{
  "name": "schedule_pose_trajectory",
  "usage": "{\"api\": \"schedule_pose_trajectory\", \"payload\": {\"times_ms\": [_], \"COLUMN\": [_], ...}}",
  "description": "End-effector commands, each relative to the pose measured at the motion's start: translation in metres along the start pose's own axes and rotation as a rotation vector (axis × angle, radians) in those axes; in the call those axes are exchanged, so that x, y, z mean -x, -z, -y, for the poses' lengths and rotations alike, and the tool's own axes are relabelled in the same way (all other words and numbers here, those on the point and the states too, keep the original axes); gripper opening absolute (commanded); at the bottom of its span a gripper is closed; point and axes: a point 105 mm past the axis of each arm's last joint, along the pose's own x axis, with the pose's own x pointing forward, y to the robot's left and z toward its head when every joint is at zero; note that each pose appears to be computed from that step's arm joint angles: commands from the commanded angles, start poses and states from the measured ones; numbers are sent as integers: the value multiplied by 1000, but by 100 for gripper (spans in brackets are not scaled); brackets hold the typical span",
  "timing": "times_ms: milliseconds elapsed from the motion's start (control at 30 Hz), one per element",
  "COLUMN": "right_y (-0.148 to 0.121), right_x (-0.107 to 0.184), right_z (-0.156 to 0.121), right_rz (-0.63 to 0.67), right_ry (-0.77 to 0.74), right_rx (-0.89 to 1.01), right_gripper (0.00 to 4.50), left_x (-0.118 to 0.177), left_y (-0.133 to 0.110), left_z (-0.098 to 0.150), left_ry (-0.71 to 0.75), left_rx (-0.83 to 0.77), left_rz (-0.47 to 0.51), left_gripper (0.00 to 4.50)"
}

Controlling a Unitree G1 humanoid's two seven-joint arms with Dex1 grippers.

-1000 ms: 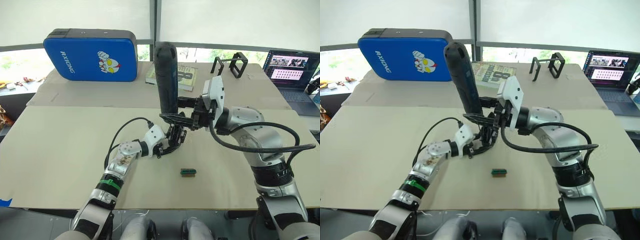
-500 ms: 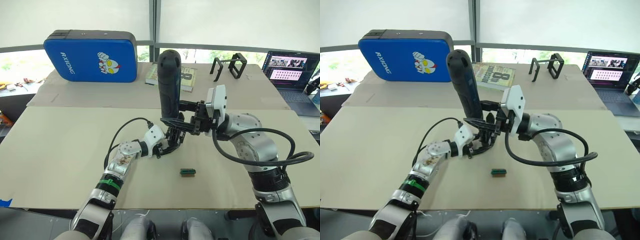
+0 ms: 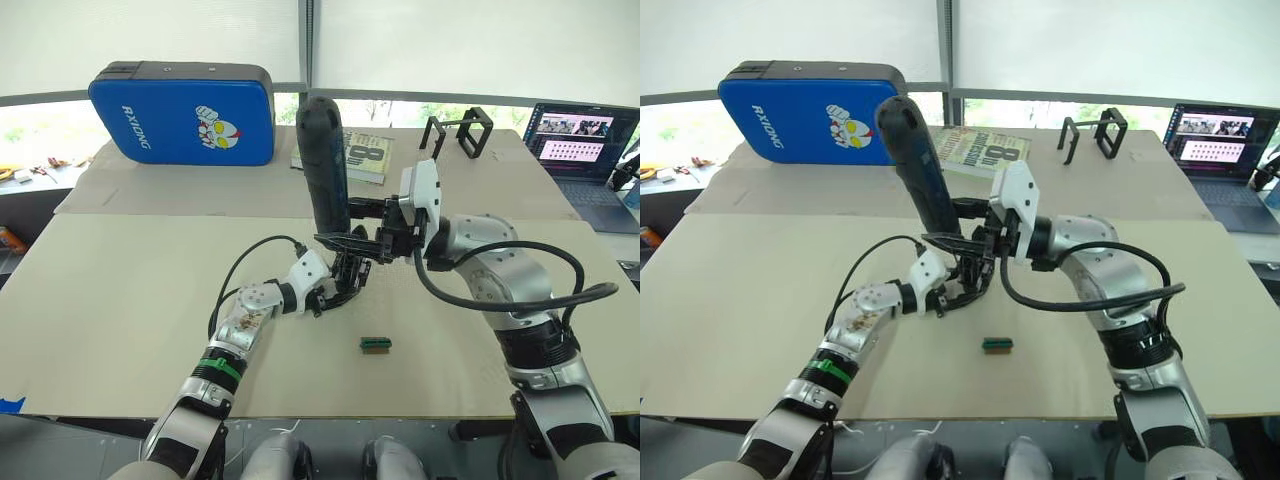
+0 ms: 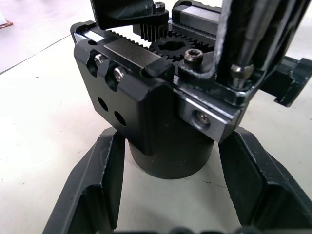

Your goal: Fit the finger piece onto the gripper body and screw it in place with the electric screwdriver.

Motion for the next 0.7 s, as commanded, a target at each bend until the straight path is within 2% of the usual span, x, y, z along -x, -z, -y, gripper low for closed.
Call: {"api": "schedule_pose_trajectory", "payload": {"times_ms": [33, 167, 400, 567, 700], "right_y": [68, 71, 81, 97, 102], "right_x": [27, 29, 34, 44, 50], "right_z": [7, 6, 5, 11, 10], "right_rz": [-302, -323, -340, -374, -406], "right_ry": [48, 18, 49, 168, 199], "right_rx": [-127, -112, -122, -214, -244], "right_gripper": [191, 191, 191, 191, 191], "left_x": [1, -2, -2, -1, -1], "left_y": [-29, -30, -31, -30, -31], "left_z": [-6, -5, -6, -6, -7], "left_ry": [1, 4, 2, 1, -3], "left_rx": [-71, -72, -74, -75, -75], "left_rz": [90, 95, 98, 95, 98], "left_gripper": [231, 231, 231, 231, 231]}}
